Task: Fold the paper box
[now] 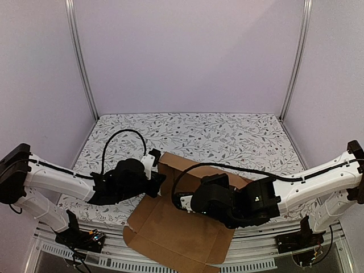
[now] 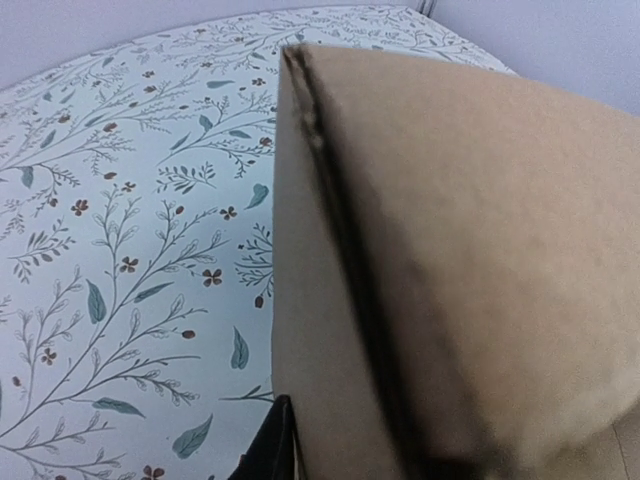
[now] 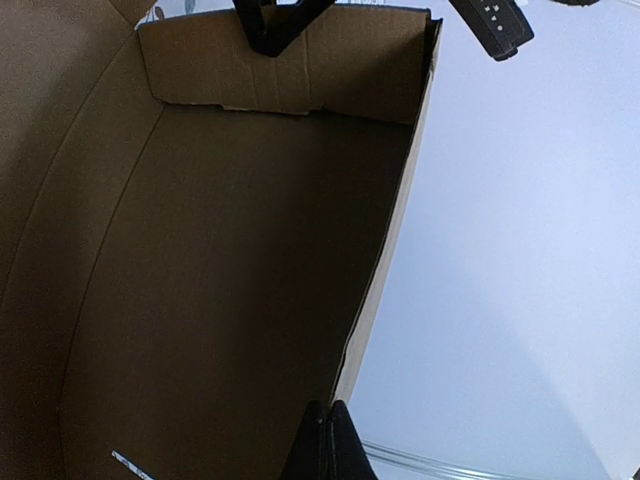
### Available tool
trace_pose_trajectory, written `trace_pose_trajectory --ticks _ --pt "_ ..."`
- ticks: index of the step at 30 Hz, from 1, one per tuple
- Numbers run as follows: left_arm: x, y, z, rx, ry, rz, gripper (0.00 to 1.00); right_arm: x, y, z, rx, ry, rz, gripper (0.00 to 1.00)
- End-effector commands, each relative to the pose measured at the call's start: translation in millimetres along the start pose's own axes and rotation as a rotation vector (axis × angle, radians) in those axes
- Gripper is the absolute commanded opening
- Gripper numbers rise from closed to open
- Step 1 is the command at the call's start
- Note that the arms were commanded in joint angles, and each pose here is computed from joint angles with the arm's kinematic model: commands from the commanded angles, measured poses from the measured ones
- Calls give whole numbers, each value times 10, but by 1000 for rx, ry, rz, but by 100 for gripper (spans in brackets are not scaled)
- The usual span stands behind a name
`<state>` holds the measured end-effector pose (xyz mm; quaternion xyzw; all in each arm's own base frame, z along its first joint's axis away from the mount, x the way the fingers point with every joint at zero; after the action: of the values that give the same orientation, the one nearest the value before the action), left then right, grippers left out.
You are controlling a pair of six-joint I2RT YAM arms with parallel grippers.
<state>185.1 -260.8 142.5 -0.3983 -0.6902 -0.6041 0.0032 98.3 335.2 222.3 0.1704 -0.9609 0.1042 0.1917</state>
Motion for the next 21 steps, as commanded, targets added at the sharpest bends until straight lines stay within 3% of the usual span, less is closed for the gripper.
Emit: trace_pose_trajectory --ticks 1,5,21 --pt "-15 80 -223 -18 -72 -60 20 -4 101 158 36 74 -44 0" --pt "-6 29 -198 -44 -68 -96 27 -4 99 175 24 75 -42 0" --pt "-66 -109 -146 -140 -110 -169 33 41 31 175 -69 63 -55 0"
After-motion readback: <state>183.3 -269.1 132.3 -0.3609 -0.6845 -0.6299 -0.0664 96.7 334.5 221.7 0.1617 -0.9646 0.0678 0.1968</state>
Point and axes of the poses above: each gripper's point midway between its finger pads, its own x axis back along the fingers, its own z axis along the line the jaws close on, y = z × x, the point moved 8 cm from there along x, back along the fingers, and after that the axes turned 8 degrees about x, right-handed, at the moved point
